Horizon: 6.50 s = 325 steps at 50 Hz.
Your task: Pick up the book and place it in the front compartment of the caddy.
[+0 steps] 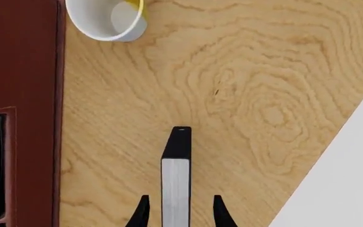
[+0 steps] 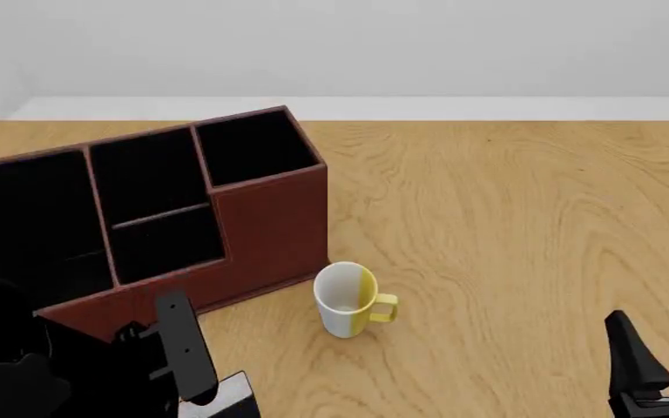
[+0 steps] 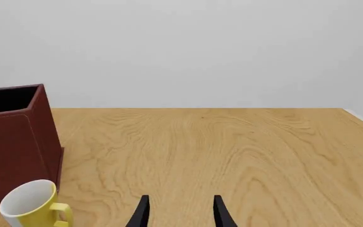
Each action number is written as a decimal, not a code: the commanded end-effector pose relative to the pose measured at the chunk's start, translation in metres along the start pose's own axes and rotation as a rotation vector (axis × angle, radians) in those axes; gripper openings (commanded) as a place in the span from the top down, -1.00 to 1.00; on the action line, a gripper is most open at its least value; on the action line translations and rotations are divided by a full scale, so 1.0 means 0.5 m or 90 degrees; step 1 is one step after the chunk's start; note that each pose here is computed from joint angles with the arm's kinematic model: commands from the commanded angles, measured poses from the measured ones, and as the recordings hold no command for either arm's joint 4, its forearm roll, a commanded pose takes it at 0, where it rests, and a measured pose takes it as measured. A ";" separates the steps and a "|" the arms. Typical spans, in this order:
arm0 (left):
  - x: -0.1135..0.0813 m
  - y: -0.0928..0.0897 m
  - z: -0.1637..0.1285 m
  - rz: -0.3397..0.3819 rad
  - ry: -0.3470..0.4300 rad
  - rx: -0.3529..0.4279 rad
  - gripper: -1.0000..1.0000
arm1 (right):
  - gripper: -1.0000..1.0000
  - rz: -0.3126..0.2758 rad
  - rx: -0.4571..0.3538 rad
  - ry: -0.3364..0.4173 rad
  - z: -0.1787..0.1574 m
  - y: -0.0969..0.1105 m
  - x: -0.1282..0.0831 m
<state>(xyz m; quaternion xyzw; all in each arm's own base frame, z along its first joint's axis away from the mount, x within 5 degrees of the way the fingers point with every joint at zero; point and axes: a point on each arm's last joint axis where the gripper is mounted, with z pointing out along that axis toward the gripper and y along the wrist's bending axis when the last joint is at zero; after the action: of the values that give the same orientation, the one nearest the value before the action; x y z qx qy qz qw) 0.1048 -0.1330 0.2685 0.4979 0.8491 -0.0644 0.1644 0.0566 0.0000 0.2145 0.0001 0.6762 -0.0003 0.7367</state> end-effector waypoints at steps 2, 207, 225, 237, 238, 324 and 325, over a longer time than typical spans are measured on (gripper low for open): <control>0.010 0.005 0.018 -0.004 0.007 -0.003 -1.00 | -1.00 0.000 0.000 0.000 0.000 0.000 0.000; -0.137 0.347 -0.297 0.193 -0.048 -0.287 1.00 | -1.00 0.000 0.000 0.000 0.000 0.000 0.000; -0.121 0.352 -0.266 0.165 -0.044 -0.283 1.00 | -1.00 0.001 0.000 0.001 0.000 0.000 0.000; -0.110 0.362 -0.234 0.159 -0.042 -0.288 1.00 | -1.00 0.000 0.000 0.000 0.000 0.000 0.000; -0.110 0.364 -0.233 0.156 -0.043 -0.289 1.00 | -1.00 0.000 0.000 0.000 0.000 0.000 0.000; -0.090 0.493 -0.097 0.118 -0.033 -0.337 1.00 | -1.00 0.000 0.000 0.000 0.000 0.000 0.000; -0.094 0.493 -0.092 0.116 -0.035 -0.333 1.00 | -1.00 0.000 0.000 0.000 0.000 0.000 0.000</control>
<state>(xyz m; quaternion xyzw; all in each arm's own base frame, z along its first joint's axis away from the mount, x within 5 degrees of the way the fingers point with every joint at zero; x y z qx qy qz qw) 0.3209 -0.0363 0.3492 0.5087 0.7876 0.1533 0.3122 0.0567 0.0000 0.2145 0.0001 0.6763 -0.0003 0.7367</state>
